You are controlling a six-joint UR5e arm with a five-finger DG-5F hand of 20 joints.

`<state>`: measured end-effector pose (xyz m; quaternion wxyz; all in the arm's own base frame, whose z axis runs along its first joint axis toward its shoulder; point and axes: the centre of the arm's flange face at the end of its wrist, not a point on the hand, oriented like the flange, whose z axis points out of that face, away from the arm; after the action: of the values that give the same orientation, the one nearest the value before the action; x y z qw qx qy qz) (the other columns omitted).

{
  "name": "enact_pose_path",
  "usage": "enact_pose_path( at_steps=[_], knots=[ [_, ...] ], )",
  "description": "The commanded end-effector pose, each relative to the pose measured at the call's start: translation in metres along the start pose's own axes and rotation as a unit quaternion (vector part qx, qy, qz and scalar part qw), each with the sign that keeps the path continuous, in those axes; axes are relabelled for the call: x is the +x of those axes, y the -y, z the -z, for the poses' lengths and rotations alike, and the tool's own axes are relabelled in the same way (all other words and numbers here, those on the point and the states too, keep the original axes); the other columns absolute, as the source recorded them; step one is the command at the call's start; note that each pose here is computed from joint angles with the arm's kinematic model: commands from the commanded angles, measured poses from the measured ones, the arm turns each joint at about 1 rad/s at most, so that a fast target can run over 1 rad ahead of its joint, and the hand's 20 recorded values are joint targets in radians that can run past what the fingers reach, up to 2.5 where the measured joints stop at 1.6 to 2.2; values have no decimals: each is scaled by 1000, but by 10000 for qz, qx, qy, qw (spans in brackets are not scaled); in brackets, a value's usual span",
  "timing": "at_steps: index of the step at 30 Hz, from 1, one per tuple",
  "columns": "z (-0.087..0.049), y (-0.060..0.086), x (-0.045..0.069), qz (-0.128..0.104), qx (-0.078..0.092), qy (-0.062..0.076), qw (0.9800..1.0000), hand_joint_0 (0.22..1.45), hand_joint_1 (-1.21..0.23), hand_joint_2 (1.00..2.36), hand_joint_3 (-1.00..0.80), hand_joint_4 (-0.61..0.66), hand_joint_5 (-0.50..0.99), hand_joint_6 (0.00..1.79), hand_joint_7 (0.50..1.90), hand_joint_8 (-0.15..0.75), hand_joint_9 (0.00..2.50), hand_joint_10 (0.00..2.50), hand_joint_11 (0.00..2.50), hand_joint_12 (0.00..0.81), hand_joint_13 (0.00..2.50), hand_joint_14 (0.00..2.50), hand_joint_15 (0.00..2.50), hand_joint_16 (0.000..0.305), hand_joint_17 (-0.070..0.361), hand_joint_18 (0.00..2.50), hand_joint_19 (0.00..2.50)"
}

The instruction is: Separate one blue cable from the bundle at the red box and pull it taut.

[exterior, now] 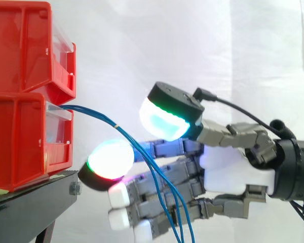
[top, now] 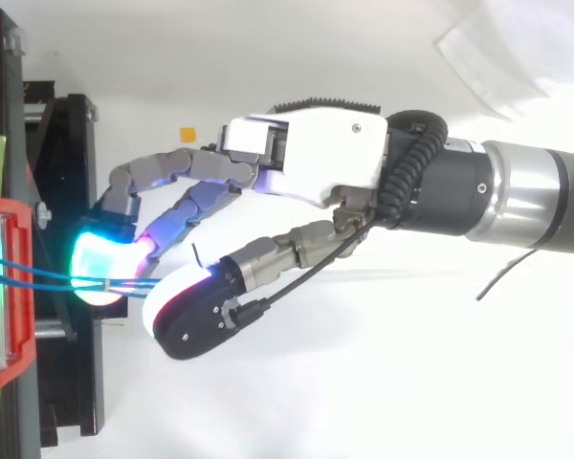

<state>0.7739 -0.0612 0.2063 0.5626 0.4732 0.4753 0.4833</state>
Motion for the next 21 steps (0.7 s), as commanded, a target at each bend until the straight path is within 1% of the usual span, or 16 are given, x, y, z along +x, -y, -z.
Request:
enact_pose_path(
  at_steps=[1, 2, 4, 6, 10, 13, 17, 18, 19, 21],
  knots=[
    [-6, -9, 4, -298, -98, -79, 9995, 591, -669, 1008, -385, 231, -135, 502, 1177, 287, 742, 10, 339, 354, 780, 14, 339, 50, 113, 592, 565],
    [-6, -8, 4, -363, -75, -74, 9993, 593, -668, 1007, -396, 223, -135, 501, 1174, 290, 742, 12, 338, 354, 786, 14, 340, 50, 113, 594, 565],
    [-6, -8, 5, -402, -75, -89, 9991, 592, -670, 1007, -403, 223, -135, 502, 1174, 290, 745, 11, 343, 356, 788, 14, 346, 50, 113, 600, 572],
    [-5, -7, 4, -426, -45, -99, 9990, 590, -671, 1007, -403, 230, -135, 502, 1174, 291, 751, 11, 353, 354, 790, 14, 347, 50, 113, 604, 573],
    [-4, -7, 5, -443, -8, -116, 9990, 590, -670, 1007, -405, 232, -133, 502, 1178, 291, 758, 11, 367, 356, 796, 16, 351, 50, 113, 606, 573],
    [-2, -4, 5, -433, 90, -121, 9990, 590, -669, 1006, -410, 230, -132, 501, 1177, 291, 764, 11, 373, 356, 799, 15, 363, 50, 113, 606, 573],
    [-1, -3, 6, -428, 120, -131, 9989, 590, -668, 1007, -404, 235, -129, 502, 1182, 295, 778, 12, 381, 358, 808, 15, 361, 50, 113, 610, 581],
    [-1, -4, 6, -419, 127, -131, 9990, 605, -665, 1009, -375, 219, -125, 501, 1210, 295, 797, 14, 399, 357, 813, 15, 370, 50, 112, 611, 582],
    [1, -1, 6, -403, 254, -153, 9987, 607, -664, 1011, -367, 221, -123, 501, 1223, 296, 807, 13, 425, 357, 814, 15, 367, 50, 112, 611, 582],
    [2, 0, 6, -396, 292, -155, 9987, 629, -660, 1014, -292, 203, -118, 506, 1280, 292, 819, 15, 434, 355, 826, 15, 368, 50, 112, 617, 583]
  ],
)
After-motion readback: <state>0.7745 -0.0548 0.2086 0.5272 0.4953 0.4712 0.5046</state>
